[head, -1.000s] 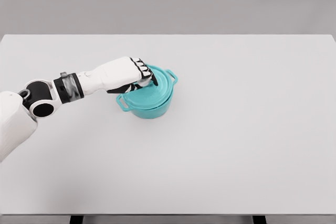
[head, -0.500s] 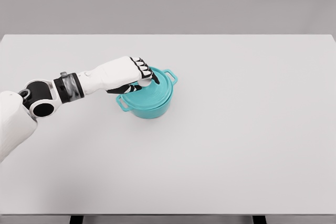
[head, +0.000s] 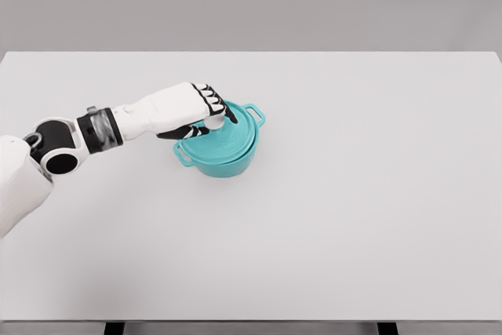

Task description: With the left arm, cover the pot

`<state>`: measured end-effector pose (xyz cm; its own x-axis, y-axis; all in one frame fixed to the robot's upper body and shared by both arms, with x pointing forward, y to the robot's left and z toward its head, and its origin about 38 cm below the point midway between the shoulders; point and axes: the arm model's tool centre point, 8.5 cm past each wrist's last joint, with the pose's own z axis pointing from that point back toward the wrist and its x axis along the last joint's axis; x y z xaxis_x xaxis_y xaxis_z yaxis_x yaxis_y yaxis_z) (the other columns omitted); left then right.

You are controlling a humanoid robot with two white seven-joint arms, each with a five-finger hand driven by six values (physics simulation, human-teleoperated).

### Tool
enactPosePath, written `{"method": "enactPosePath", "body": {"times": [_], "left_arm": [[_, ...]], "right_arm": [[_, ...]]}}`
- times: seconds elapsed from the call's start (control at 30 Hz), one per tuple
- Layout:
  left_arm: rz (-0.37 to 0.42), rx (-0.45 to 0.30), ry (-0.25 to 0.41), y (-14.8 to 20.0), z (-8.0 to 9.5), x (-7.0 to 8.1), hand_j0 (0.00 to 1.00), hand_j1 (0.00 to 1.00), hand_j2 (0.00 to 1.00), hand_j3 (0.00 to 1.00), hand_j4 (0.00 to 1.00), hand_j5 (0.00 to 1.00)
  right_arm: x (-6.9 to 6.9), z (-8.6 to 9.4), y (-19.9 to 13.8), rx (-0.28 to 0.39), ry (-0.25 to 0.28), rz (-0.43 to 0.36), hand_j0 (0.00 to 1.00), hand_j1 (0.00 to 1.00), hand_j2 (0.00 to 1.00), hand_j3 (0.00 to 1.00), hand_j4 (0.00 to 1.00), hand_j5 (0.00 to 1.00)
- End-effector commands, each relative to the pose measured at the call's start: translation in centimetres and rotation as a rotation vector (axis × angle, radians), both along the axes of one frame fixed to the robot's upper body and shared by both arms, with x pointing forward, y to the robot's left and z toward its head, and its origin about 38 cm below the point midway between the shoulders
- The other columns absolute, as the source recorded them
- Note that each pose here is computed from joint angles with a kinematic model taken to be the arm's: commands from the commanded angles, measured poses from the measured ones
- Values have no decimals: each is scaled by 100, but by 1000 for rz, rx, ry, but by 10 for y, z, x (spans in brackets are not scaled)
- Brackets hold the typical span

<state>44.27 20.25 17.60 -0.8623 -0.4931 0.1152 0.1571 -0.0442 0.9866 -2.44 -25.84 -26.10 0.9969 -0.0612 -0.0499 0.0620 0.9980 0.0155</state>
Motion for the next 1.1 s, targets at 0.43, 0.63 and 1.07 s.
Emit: {"method": "enactPosePath", "body": {"times": [0.43,0.63,1.07], "left_arm": [[7,-3,-4,5,4,0,69,69,69,69,69,69],[13,3,-5,9,5,1,69,69,69,69,69,69],[14,22,-35,22,18,-2,70,70,70,70,70,70]], "right_arm": [[0,0,0,0,0,0,100,100,100,100,100,100],[0,0,0,0,0,0,100,100,100,100,100,100],[0,0,0,0,0,0,100,100,100,100,100,100]]}}
